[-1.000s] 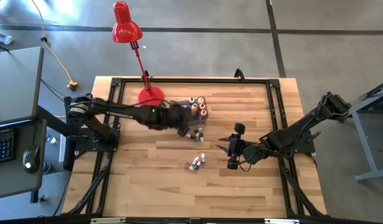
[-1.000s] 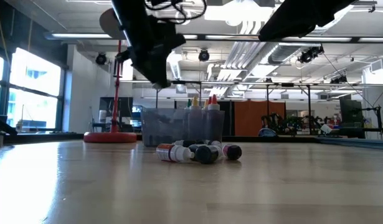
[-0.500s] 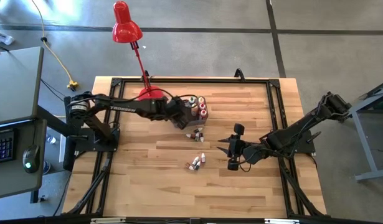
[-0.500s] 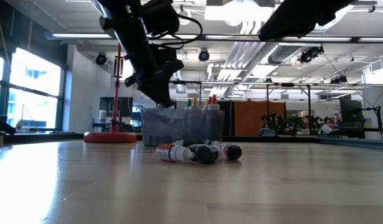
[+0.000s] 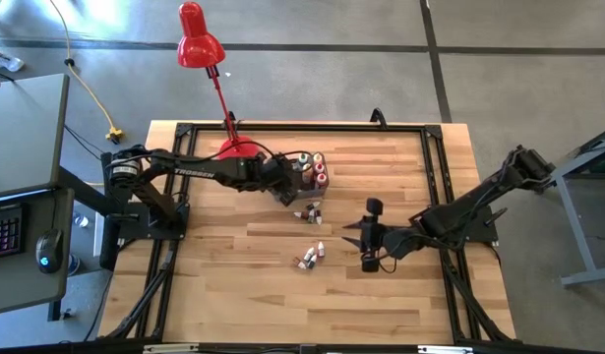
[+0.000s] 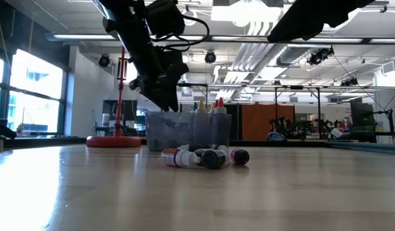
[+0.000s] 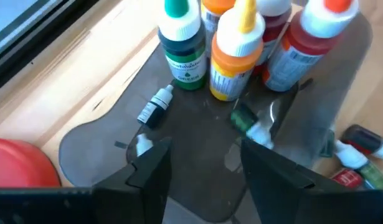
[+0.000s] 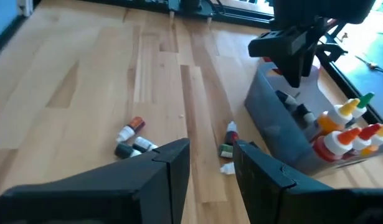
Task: Pick & Place food coloring
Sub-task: Put the bottom small red food coloring bottle into the bin
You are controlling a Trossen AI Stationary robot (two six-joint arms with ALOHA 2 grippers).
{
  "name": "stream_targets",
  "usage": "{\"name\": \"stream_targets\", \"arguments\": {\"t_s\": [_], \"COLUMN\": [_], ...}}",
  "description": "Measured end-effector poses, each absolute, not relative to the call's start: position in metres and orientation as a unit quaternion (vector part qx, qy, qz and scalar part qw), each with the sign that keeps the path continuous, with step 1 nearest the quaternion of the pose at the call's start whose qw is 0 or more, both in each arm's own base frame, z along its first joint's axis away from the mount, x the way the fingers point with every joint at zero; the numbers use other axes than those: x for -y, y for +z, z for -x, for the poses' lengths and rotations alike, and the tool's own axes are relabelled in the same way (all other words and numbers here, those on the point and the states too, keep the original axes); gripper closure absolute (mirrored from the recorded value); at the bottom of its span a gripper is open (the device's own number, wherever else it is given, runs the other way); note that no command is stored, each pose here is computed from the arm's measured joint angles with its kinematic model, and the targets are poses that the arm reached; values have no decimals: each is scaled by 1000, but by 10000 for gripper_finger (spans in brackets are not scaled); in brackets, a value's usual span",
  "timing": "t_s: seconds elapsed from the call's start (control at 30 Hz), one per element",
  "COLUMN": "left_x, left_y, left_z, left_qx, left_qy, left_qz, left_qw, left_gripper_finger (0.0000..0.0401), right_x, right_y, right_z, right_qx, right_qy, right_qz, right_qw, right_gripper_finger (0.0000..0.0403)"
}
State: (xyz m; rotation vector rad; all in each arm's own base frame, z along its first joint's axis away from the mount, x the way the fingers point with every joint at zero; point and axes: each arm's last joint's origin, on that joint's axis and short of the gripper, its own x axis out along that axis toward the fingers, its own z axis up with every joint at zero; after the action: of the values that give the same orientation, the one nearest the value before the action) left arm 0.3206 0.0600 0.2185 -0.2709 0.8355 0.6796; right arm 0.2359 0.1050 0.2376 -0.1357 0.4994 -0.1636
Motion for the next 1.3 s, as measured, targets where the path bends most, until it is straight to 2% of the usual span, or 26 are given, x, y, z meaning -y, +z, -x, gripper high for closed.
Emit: {"name": "stream_targets", "arguments": {"t_s": [0.27, 0.53, 0.63, 0.77, 1.03, 1.17, 1.3], "left_x": [-22, 21, 34, 45, 48, 48, 48], "left_y": [267, 317, 322, 321, 321, 322, 321], "left_z": [-331, -314, -309, -304, -302, -302, -302], "left_qx": [-431, -454, -459, -458, -452, -446, -442], "left_qy": [270, 325, 323, 323, 336, 345, 349], "left_qz": [68, -61, -67, -76, -70, -71, -55], "left_qw": [858, 827, 825, 825, 824, 823, 824], "left_gripper_finger": [224, 231, 231, 232, 232, 232, 232], "right_x": [-102, -103, -99, -92, -70, -60, -53], "right_y": [221, 179, 167, 161, 147, 149, 153], "right_z": [-254, -298, -303, -305, -299, -303, -307], "right_qx": [-269, -254, -264, -279, -353, -336, -302], "right_qy": [-42, 129, 139, 157, 223, 222, 253], "right_qz": [88, 122, 163, 155, 188, 214, 190], "right_qw": [958, 951, 941, 935, 889, 890, 899], "right_gripper_finger": [286, 286, 286, 286, 286, 286, 286]}}
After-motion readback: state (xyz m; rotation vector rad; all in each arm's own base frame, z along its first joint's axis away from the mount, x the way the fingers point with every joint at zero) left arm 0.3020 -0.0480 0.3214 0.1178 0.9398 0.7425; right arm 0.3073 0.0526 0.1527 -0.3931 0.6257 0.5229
